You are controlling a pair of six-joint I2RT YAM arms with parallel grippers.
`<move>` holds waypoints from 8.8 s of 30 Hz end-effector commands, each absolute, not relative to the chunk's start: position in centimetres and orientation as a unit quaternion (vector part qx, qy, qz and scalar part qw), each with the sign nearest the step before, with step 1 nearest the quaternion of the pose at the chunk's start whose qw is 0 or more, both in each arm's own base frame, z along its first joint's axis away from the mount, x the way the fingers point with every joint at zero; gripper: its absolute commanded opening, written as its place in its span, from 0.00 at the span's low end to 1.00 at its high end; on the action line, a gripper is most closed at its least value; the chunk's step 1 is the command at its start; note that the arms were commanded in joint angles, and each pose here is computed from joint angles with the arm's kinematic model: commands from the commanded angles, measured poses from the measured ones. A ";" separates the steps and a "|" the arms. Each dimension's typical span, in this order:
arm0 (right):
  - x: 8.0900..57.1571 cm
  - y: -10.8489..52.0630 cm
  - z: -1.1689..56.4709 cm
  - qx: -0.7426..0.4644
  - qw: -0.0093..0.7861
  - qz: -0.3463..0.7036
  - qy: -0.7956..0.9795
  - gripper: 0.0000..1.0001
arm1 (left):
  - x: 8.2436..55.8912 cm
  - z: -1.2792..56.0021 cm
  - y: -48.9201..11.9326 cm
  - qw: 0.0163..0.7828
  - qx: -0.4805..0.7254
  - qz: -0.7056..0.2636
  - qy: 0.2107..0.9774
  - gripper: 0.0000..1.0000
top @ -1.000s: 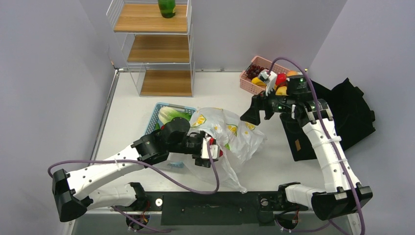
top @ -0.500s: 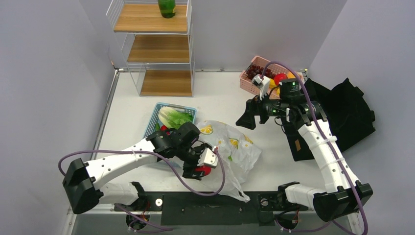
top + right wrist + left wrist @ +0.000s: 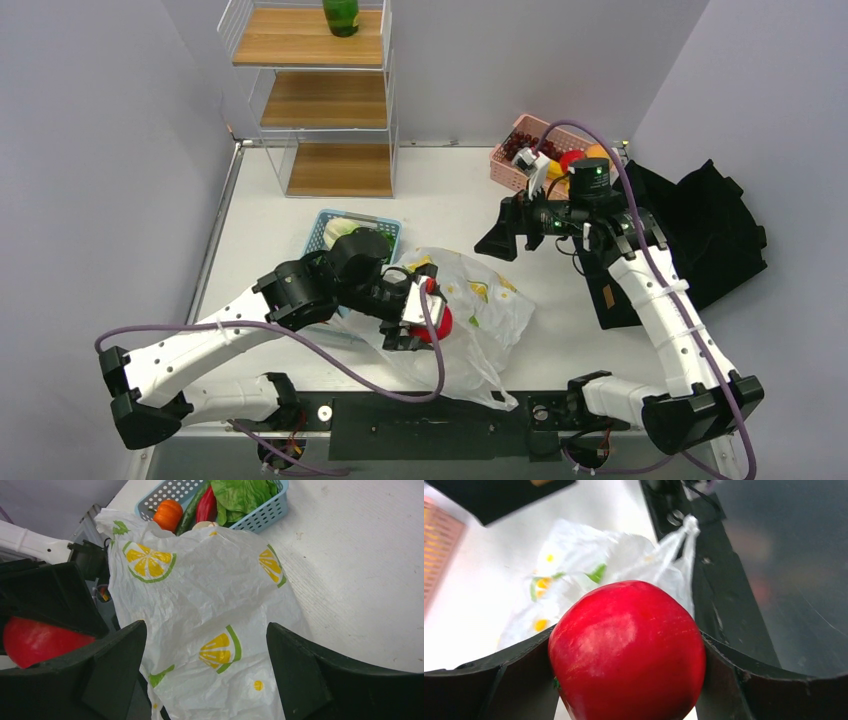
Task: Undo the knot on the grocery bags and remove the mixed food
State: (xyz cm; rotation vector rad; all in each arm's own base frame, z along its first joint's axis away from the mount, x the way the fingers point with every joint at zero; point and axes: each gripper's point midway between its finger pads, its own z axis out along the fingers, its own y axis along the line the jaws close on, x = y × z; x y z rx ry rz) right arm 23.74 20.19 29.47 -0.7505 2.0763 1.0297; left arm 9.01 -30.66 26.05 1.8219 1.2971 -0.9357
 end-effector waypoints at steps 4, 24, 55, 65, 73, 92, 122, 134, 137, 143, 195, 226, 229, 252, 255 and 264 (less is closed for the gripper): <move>22.6 22.2 35.6 -0.287 0.402 0.446 0.746 0.86 | 17.8 34.2 -34.5 0.566 0.589 -0.263 0.513 0.61; 19.3 26.8 36.0 -0.342 0.360 0.480 0.724 0.90 | 20.4 36.9 -36.3 0.642 0.556 -0.247 0.466 0.64; 49.5 2.2 31.7 -0.062 0.536 0.027 0.842 0.19 | 30.1 28.3 -34.8 0.441 0.520 -0.224 0.696 0.85; 58.4 0.5 25.1 -0.063 0.518 -0.010 0.853 0.22 | 30.7 20.5 -36.4 0.343 0.606 -0.206 0.688 0.85; 62.1 -0.5 20.6 -0.077 0.505 -0.044 0.859 0.27 | 28.5 13.0 -35.9 0.248 0.685 -0.159 0.666 0.85; 64.6 -1.3 18.0 -0.090 0.509 -0.071 0.853 0.65 | 23.5 6.2 -35.5 0.139 0.693 -0.175 0.685 0.11; 58.0 2.9 27.4 -0.108 0.544 0.043 0.831 0.88 | 20.0 9.8 -35.8 0.199 0.623 -0.215 0.725 0.82; 52.7 5.0 32.0 -0.128 0.549 0.099 0.820 0.88 | 21.7 3.0 -35.3 0.201 0.624 -0.108 0.748 0.14; 50.8 5.7 33.9 -0.129 0.558 0.118 0.811 0.88 | 20.8 5.8 -35.8 0.208 0.628 -0.148 0.735 0.00; 45.0 6.3 40.1 -0.128 0.603 0.133 0.776 0.88 | 22.5 18.4 -36.1 0.261 0.526 -0.304 0.750 0.00; 30.3 -12.9 35.3 0.017 0.399 -0.197 0.895 0.94 | 29.0 34.2 17.1 0.417 0.119 0.284 0.855 0.80; 25.2 11.8 30.8 -0.308 0.347 0.188 0.866 0.00 | 34.0 39.6 5.0 0.544 0.103 0.096 0.827 0.82; 25.3 15.7 31.8 -0.390 0.343 0.199 0.831 0.00 | 33.6 38.0 3.7 0.532 0.082 0.048 0.841 0.82; 24.1 13.7 36.9 -0.375 0.440 0.132 0.805 0.70 | 32.3 38.5 -22.1 0.473 0.312 -0.282 0.775 0.82; 25.4 10.9 36.6 -0.312 0.465 0.075 0.825 0.70 | 32.2 39.2 -25.5 0.485 0.356 -0.280 0.748 0.82; 25.3 7.9 29.7 -0.299 0.376 0.014 0.877 0.73 | 33.6 41.5 -30.5 0.498 0.424 -0.314 0.689 0.82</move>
